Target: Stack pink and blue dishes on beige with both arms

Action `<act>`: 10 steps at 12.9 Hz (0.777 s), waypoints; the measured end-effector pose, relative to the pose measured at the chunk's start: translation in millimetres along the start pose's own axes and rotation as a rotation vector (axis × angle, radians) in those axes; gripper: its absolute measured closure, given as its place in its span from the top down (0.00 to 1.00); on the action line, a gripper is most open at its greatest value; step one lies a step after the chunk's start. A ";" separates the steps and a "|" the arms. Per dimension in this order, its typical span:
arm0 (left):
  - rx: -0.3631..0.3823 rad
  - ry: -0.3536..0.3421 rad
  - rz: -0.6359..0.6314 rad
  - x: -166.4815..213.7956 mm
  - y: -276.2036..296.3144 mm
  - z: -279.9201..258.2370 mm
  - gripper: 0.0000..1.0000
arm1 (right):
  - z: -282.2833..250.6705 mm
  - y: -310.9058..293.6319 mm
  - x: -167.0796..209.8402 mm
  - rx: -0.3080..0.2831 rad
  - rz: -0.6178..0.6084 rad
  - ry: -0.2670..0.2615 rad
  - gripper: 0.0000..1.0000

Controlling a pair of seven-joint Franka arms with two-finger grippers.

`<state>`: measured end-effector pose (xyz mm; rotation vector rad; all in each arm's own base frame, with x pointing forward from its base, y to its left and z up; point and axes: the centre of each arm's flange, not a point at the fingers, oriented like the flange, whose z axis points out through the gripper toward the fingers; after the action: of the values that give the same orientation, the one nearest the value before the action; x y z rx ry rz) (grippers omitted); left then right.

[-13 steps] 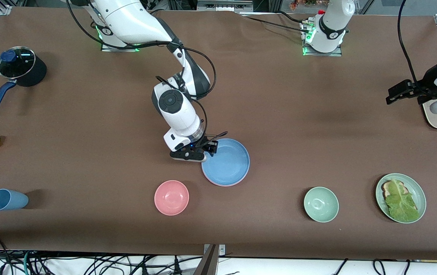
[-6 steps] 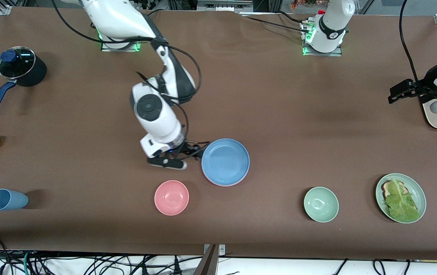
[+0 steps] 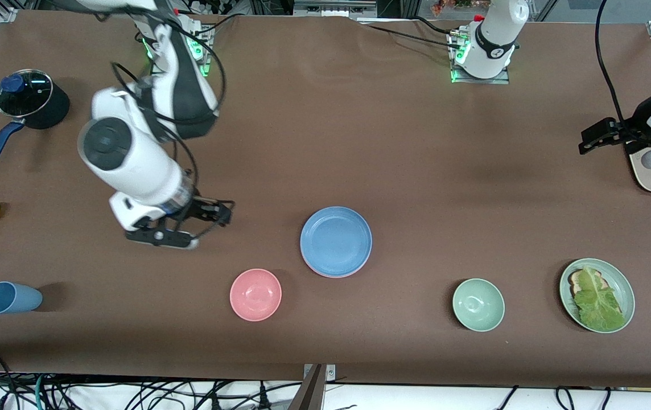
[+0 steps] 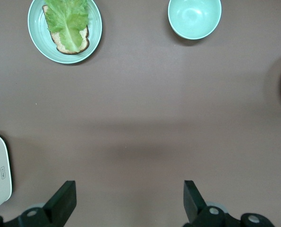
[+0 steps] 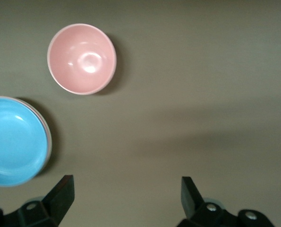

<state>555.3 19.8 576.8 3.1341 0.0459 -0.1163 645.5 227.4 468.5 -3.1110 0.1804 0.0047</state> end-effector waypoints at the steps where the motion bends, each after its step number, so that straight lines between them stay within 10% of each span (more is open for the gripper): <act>1: 0.000 0.000 0.000 0.0 0.0 -0.1 1.00 | -18.4 19.4 -1.1 0.000 -0.022 -0.011 1.00; 10: 0.000 -0.003 0.003 0.0 1.5 0.6 1.00 | -94.0 126.2 -24.4 -0.002 -0.055 -0.054 1.00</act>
<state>555.3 18.3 576.2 3.1340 0.0417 -0.1215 606.8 102.6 559.3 -3.1126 0.0938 0.0871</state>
